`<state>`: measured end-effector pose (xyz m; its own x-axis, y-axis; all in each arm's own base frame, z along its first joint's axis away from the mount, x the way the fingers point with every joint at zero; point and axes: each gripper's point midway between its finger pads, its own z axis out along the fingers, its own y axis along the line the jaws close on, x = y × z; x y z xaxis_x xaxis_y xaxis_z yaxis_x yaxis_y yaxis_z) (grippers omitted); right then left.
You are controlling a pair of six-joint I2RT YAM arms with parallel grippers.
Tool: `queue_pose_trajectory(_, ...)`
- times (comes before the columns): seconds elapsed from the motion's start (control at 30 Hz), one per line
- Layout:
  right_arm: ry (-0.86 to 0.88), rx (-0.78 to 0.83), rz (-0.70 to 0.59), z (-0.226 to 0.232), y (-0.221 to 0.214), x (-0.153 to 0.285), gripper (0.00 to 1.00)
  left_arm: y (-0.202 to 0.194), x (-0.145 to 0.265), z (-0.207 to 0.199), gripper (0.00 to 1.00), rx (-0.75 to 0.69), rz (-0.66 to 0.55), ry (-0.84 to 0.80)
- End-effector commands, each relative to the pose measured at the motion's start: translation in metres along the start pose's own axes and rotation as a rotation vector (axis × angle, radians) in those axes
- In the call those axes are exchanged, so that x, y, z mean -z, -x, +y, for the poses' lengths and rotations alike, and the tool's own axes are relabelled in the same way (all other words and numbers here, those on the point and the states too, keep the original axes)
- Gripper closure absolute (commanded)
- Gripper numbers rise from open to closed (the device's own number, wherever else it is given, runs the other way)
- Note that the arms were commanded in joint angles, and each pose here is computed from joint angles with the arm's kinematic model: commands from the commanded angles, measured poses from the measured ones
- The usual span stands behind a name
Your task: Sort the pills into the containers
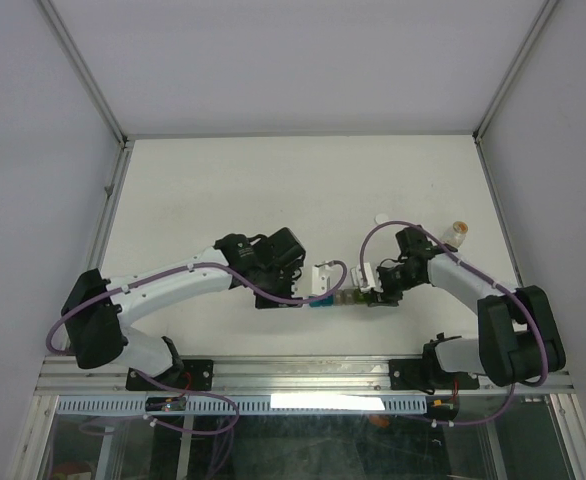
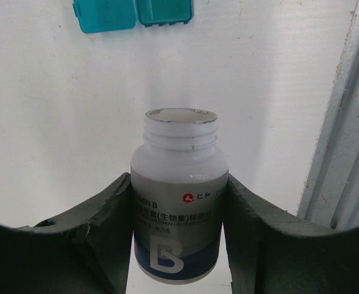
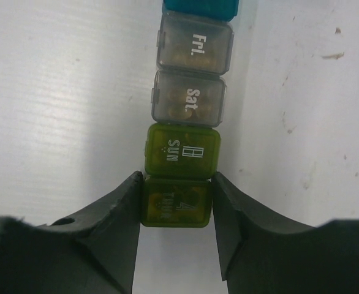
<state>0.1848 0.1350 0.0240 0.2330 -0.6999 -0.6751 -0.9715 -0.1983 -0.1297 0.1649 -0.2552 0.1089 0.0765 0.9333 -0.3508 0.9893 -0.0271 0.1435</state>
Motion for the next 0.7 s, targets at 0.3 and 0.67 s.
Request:
queue_pose_trajectory(0.3, -0.201, -0.269, -0.045, -0.046, 0.018, 0.046, 0.21, 0.02, -0.002, 0.003, 1.0, 0.021, -0.037, -0.023)
queue_pose_trajectory(0.67, -0.349, -0.591, -0.166, -0.063, -0.004, 0.1, 0.19, 0.039, -0.024, 0.006, 1.0, 0.095, 0.156, -0.057)
